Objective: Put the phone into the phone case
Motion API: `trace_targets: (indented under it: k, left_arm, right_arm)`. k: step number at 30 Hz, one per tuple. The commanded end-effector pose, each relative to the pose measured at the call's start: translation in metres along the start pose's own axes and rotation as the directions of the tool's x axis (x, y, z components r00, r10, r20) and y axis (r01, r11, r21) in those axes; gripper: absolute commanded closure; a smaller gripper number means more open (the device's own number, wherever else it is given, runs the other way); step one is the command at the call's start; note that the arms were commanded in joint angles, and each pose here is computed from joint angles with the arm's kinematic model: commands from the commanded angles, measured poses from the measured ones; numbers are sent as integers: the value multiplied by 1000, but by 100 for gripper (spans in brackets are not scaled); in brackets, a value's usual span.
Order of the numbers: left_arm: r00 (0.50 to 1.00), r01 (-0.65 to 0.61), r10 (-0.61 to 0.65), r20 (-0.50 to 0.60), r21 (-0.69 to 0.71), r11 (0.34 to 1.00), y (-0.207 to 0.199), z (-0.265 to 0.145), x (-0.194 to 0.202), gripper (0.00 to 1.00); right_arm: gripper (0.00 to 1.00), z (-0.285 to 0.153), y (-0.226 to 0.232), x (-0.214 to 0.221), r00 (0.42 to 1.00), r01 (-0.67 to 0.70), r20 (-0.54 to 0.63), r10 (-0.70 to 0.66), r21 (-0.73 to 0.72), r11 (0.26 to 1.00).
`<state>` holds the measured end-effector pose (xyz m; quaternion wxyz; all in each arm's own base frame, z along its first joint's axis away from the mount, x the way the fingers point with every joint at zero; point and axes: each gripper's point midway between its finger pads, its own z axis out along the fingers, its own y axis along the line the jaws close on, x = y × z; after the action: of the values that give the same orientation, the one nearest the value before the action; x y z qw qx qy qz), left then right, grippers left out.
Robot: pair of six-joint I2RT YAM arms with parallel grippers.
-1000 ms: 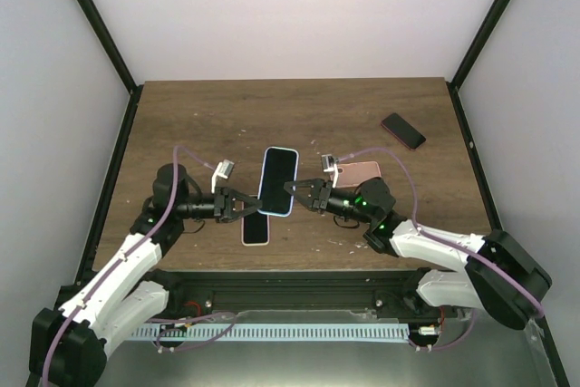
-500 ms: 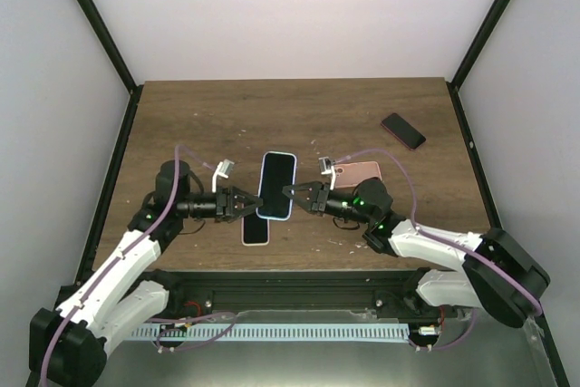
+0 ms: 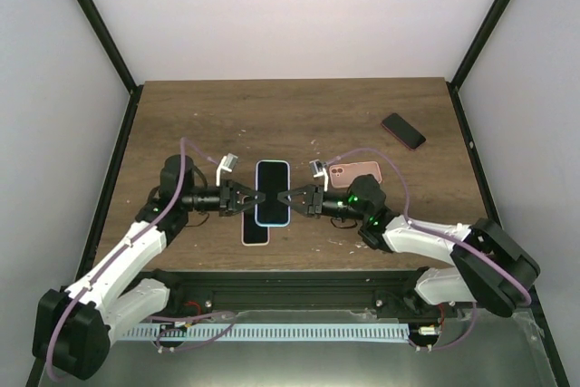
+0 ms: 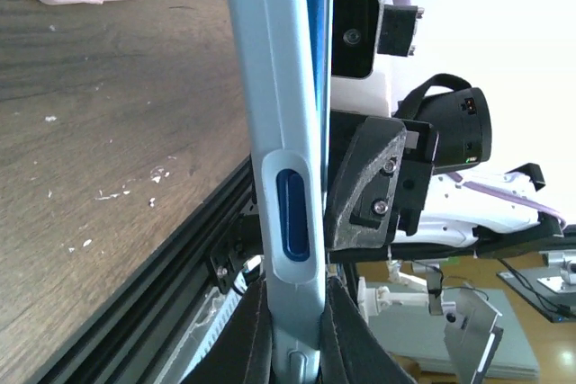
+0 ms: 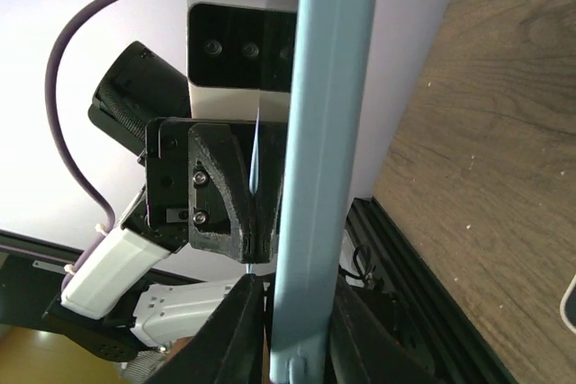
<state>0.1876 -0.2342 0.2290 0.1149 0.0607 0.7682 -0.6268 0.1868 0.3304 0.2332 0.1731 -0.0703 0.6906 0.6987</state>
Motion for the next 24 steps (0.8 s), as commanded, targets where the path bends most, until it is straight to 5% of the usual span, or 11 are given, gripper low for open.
trace_targets:
  k: [1, 7, 12, 17, 24]
  left_arm:
    - [999, -41, 41, 11, 50, 998, -13, 3, -7, 96]
    - [994, -85, 82, 69, 47, 995, -17, 3, -21, 100]
    - [983, -131, 125, 134, 37, 991, -22, 2, -34, 100]
    - [978, -148, 141, 154, 35, 988, -22, 3, -41, 100]
    - [972, -158, 164, 166, -46, 986, 0, 6, -46, 100]
  right_arm:
    - [77, 9, 33, 1, 995, 91, -42, -95, -99, 991]
    - [41, 0, 24, 9, 998, 44, -42, -47, -78, 996]
    - [34, -7, 17, 17, 999, -6, -51, 4, -43, 999]
    - [51, -8, 23, 18, 998, -7, -62, 4, -47, 999]
    - [87, -8, 24, 16, 997, -46, -59, 44, -41, 998]
